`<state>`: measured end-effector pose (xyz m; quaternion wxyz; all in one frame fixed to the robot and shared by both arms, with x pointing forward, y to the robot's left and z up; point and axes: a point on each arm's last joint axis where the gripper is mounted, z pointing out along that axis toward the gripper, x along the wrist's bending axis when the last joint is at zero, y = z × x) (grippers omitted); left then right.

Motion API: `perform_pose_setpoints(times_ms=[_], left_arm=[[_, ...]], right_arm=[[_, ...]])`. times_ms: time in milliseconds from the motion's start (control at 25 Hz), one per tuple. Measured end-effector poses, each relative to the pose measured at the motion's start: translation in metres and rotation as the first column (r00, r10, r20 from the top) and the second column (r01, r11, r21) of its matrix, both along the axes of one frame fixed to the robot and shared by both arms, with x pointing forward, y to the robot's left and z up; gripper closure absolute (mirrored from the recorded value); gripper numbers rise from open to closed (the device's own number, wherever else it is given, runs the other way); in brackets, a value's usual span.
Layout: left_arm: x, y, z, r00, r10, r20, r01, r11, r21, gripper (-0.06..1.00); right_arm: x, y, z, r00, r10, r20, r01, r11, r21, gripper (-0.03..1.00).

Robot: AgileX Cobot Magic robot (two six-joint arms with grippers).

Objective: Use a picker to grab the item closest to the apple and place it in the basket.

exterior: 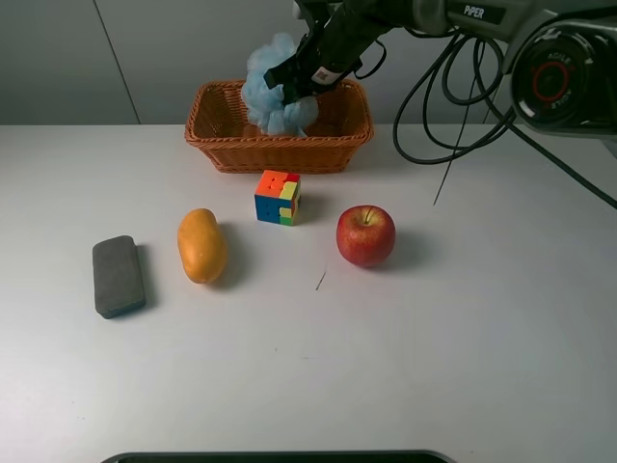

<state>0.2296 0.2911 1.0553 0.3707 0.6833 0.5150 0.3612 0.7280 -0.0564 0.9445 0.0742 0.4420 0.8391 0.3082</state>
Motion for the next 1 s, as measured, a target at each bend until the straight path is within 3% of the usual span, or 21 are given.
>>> perform_pose_setpoints(times_ms=[80,120,200,400,520,680,840,1000], left_arm=[[0.0,0.0,0.0,1.0,0.0,0.0,0.0,1.0,0.0,0.22],[0.0,0.0,0.0,1.0,0.0,0.0,0.0,1.0,0.0,0.22],[0.0,0.0,0.0,1.0,0.0,0.0,0.0,1.0,0.0,0.22],[0.0,0.0,0.0,1.0,0.0,0.0,0.0,1.0,0.0,0.22],[0.0,0.0,0.0,1.0,0.0,0.0,0.0,1.0,0.0,0.22],[0.0,0.0,0.0,1.0,0.0,0.0,0.0,1.0,0.0,0.22],[0.0,0.0,0.0,1.0,0.0,0.0,0.0,1.0,0.0,0.22],[0.0,0.0,0.0,1.0,0.0,0.0,0.0,1.0,0.0,0.22]], right_arm=[[-0.001,0.001,0.0,1.0,0.0,-0.008,0.0,1.0,0.017,0.43],[-0.001,0.002,0.001,1.0,0.002,-0.014,-0.001,1.0,0.023,0.35],[-0.004,0.002,0.0,0.999,0.011,-0.045,-0.009,1.0,0.03,0.29],[-0.012,0.001,0.017,0.996,0.045,-0.082,-0.043,0.999,0.026,0.27],[-0.023,-0.004,0.061,0.997,0.07,-0.041,-0.069,0.997,0.018,0.27],[-0.05,-0.022,0.125,0.996,0.085,-0.012,-0.086,0.994,-0.061,0.27],[-0.072,-0.041,0.172,0.997,0.058,0.044,-0.051,0.988,-0.147,0.27],[-0.099,-0.057,0.206,0.995,0.032,0.092,-0.017,0.987,-0.158,0.27]])
